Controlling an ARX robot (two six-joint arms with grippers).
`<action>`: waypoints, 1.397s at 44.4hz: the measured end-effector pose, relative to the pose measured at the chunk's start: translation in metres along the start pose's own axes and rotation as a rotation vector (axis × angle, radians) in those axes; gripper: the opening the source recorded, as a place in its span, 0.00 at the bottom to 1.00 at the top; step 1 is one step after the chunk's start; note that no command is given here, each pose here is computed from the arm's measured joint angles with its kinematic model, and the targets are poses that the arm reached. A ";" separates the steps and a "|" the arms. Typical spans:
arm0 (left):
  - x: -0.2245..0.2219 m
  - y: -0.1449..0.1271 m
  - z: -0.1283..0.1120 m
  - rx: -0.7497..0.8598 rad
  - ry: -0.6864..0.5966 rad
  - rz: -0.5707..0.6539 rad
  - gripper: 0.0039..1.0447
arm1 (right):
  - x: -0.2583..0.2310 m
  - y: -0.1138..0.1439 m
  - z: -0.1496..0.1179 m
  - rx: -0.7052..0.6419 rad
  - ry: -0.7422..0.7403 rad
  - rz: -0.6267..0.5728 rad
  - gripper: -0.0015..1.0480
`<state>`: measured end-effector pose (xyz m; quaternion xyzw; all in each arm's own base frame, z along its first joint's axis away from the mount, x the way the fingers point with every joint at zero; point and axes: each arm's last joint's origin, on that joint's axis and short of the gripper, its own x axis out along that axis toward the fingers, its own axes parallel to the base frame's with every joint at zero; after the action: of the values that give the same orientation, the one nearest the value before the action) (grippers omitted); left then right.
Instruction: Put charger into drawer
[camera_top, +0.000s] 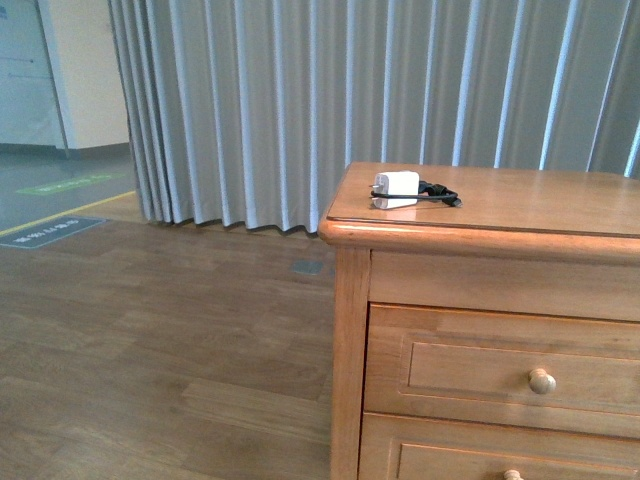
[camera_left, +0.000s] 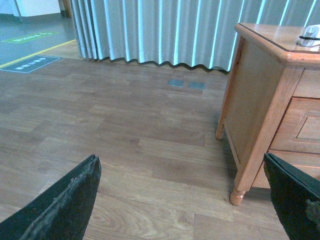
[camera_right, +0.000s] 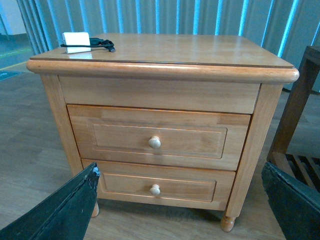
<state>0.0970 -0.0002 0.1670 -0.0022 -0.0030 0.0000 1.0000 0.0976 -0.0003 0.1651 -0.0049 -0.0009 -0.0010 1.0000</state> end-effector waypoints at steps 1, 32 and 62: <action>0.000 0.000 0.000 0.000 0.000 0.000 0.94 | 0.000 0.000 0.000 0.000 0.000 0.000 0.92; 0.000 0.000 0.000 0.000 0.000 0.000 0.94 | 0.000 0.000 0.000 -0.013 0.000 -0.010 0.92; 0.000 0.000 0.000 0.000 0.000 0.000 0.94 | 0.160 0.052 -0.047 -0.260 0.222 0.061 0.92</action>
<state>0.0970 -0.0002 0.1670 -0.0022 -0.0030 0.0000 1.0000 0.2581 0.0506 0.1178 -0.1341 0.1099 0.0289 0.9844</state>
